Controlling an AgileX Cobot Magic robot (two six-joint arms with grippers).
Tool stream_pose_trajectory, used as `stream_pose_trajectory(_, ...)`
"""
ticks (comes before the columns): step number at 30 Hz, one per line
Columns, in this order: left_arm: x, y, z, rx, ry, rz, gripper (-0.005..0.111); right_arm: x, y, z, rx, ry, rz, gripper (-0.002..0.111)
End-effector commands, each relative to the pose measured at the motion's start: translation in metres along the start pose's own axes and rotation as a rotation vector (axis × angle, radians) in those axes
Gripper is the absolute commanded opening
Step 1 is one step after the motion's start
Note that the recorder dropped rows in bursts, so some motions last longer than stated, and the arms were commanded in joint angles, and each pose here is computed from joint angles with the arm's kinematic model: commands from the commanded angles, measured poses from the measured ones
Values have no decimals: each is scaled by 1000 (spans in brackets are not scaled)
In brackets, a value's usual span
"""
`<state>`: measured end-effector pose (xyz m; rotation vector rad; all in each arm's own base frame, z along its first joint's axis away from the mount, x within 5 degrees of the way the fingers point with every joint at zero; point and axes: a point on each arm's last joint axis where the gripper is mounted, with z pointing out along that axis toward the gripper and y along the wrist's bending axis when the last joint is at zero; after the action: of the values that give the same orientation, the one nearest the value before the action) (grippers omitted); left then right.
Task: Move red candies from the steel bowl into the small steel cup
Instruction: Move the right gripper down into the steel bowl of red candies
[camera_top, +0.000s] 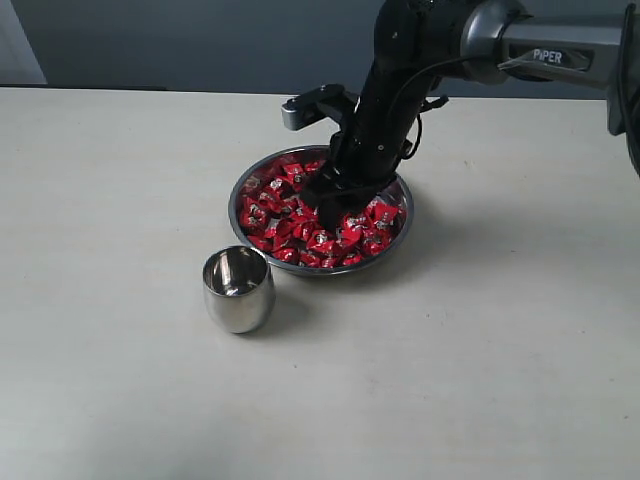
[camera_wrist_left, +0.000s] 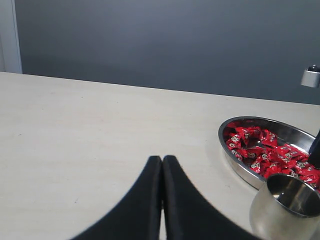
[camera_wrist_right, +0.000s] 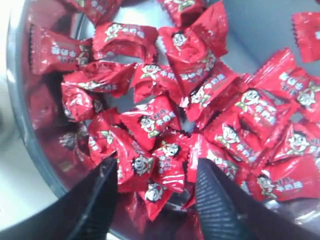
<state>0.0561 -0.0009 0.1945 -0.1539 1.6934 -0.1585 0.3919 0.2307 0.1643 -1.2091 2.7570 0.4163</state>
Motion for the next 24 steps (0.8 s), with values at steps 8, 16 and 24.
stream_pose_trajectory(8,0,0,0,8,-6,-2,0,5,4,8,-74,58,30,48)
stream_pose_trajectory(16,0,0,0,8,-6,-2,0,7,5,8,-85,80,29,48)
stream_pose_trajectory(24,0,0,0,8,-6,-2,0,6,5,8,-86,77,30,47)
